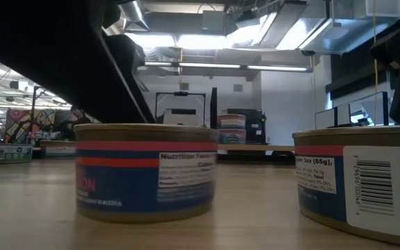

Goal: Stack canned seafood by type on shelf
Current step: Put the blue tuna can on the shelf

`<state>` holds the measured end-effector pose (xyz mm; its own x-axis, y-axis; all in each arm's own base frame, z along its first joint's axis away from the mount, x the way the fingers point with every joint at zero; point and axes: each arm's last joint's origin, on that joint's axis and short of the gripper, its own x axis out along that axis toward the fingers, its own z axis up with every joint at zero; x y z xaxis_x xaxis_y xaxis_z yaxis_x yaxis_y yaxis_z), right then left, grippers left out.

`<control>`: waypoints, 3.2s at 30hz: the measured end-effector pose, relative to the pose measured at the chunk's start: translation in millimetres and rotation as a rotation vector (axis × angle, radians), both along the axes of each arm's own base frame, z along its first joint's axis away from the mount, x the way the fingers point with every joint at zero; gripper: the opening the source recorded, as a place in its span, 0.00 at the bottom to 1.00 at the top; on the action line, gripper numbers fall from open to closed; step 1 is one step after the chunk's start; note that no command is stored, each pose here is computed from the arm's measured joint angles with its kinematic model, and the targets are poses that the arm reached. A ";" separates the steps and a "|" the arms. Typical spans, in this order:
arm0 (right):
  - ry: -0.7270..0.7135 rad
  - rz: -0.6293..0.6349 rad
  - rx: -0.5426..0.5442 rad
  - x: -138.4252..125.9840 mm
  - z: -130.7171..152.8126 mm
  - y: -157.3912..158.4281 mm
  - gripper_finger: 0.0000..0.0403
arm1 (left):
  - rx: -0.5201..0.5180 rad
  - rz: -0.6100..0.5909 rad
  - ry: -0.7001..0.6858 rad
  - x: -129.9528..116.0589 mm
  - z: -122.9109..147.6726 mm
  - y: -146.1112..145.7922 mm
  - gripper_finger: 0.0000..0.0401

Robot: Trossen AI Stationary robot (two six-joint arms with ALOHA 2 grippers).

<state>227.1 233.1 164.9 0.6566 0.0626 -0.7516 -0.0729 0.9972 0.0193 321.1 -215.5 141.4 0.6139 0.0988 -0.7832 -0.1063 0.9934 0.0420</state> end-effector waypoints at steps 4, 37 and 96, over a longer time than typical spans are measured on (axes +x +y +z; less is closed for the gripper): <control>-0.003 -0.005 -0.011 1.9 -5.2 1.2 0.70 | 0.036 0.002 0.050 -6.3 5.3 5.9 0.66; -0.124 -0.010 -0.012 5.7 -10.9 15.5 0.27 | -0.037 -0.098 -0.353 34.2 21.5 -12.0 0.66; -0.101 -0.084 -0.164 -15.2 -48.9 26.1 0.02 | 0.091 -0.166 -0.307 44.0 4.6 -1.0 0.66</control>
